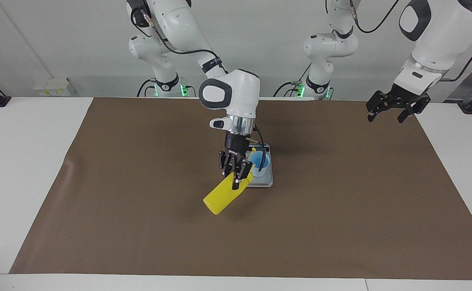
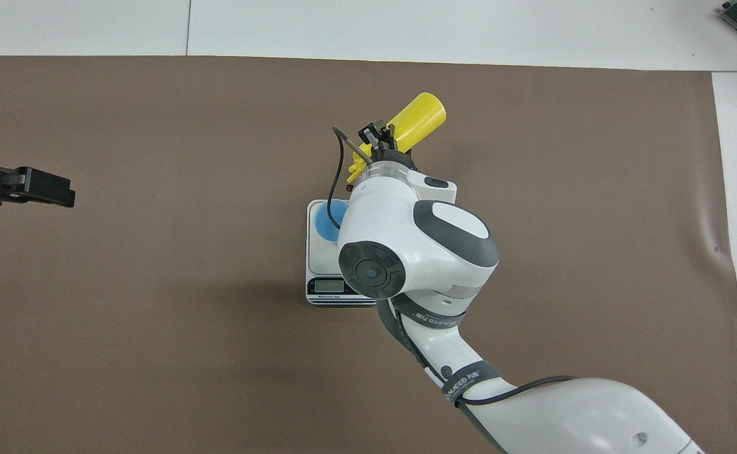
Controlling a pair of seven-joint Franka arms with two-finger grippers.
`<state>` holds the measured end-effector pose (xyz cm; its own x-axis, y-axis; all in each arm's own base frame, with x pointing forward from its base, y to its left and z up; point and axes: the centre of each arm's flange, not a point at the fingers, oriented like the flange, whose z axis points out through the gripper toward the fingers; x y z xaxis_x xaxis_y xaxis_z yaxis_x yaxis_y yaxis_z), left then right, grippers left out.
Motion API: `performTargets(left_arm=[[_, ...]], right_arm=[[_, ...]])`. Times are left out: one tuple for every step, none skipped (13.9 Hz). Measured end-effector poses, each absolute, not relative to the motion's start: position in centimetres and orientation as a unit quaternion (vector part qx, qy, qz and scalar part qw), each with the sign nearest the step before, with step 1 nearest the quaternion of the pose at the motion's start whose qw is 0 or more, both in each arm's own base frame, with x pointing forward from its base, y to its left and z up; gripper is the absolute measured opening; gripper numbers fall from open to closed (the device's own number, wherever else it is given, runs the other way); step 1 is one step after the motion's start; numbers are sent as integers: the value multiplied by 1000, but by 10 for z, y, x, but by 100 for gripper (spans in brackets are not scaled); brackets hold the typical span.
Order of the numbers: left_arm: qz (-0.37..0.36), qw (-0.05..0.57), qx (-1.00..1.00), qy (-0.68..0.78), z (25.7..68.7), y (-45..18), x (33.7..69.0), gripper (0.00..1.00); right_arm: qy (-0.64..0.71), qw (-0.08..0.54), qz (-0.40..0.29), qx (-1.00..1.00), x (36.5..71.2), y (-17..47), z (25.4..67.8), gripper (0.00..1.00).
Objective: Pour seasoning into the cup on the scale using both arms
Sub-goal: 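Carry the bottle back and set it upright on the table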
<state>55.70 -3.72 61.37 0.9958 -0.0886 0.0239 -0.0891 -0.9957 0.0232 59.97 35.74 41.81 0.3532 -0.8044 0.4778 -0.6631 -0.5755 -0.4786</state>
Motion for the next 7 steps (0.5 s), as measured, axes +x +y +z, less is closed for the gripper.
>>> performTargets(left_arm=[[11,12,999,-44,614,-37,557,100],[11,12,999,-44,614,-37,557,100],[11,12,999,-44,614,-37,557,100],[11,12,999,-44,614,-37,557,100],[11,12,999,-44,614,-37,557,100],[11,12,999,-44,614,-37,557,100],[11,12,999,-44,614,-37,557,100]], right_arm=[[455,103,-346,-814,601,353,422,48],[460,104,-344,-812,601,349,425,48],[465,103,-341,-811,602,343,427,48],[469,101,-337,-811,602,337,428,48],[470,100,-330,-812,602,332,431,48],[472,100,-323,-814,601,329,433,48],[473,100,-315,-817,602,325,436,48]])
